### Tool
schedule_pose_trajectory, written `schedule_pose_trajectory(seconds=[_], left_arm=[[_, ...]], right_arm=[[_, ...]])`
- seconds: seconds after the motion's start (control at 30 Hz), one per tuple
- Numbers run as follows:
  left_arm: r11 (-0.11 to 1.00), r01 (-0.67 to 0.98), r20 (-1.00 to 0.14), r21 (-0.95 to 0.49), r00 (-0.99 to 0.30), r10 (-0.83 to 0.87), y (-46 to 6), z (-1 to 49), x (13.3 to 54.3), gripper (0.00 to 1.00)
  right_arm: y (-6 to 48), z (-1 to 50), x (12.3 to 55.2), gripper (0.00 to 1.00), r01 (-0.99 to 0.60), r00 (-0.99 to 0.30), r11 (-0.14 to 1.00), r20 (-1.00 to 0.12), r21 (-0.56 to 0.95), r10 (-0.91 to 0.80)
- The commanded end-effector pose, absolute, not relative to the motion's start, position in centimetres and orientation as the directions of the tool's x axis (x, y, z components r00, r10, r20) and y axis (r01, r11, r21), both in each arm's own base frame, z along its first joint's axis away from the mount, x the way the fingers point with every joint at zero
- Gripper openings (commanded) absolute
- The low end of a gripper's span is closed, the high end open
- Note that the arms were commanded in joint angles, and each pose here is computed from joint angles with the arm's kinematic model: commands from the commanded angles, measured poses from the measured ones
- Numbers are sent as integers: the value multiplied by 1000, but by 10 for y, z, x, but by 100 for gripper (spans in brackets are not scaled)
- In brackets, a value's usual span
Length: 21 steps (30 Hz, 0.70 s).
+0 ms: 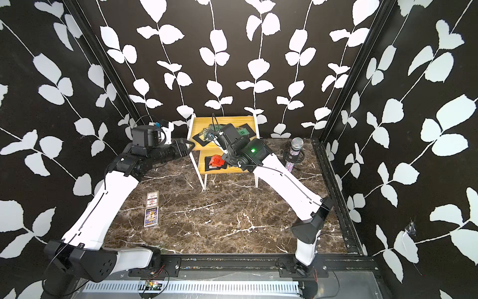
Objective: Remove the tea bags from the shelf
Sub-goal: Pick up the tea bag from the shelf.
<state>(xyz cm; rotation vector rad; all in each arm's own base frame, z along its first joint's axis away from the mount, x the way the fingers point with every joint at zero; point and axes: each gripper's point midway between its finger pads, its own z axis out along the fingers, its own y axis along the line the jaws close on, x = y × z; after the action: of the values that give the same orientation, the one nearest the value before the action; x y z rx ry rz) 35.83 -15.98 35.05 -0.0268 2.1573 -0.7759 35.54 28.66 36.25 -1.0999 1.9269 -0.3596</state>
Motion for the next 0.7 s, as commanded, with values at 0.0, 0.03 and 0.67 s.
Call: schedule_pose_trajectory(seconds=[0.0,0.03,0.67], left_arm=[[806,260,-721,-531,-638,-270,-159,360,350,60],[807,260,-722,-531,-637,-269,-159,360,350,60],[805,280,-746,-523,-608,-273,-157,373,348,62]], right_arm=[[277,402,347,0,-514,-207,632,-631,-580,-748],[275,405,346,0,-510,-204,634,-635,-581,-745],[262,468,319,0,-497,-135,744,-807,-446,-574]])
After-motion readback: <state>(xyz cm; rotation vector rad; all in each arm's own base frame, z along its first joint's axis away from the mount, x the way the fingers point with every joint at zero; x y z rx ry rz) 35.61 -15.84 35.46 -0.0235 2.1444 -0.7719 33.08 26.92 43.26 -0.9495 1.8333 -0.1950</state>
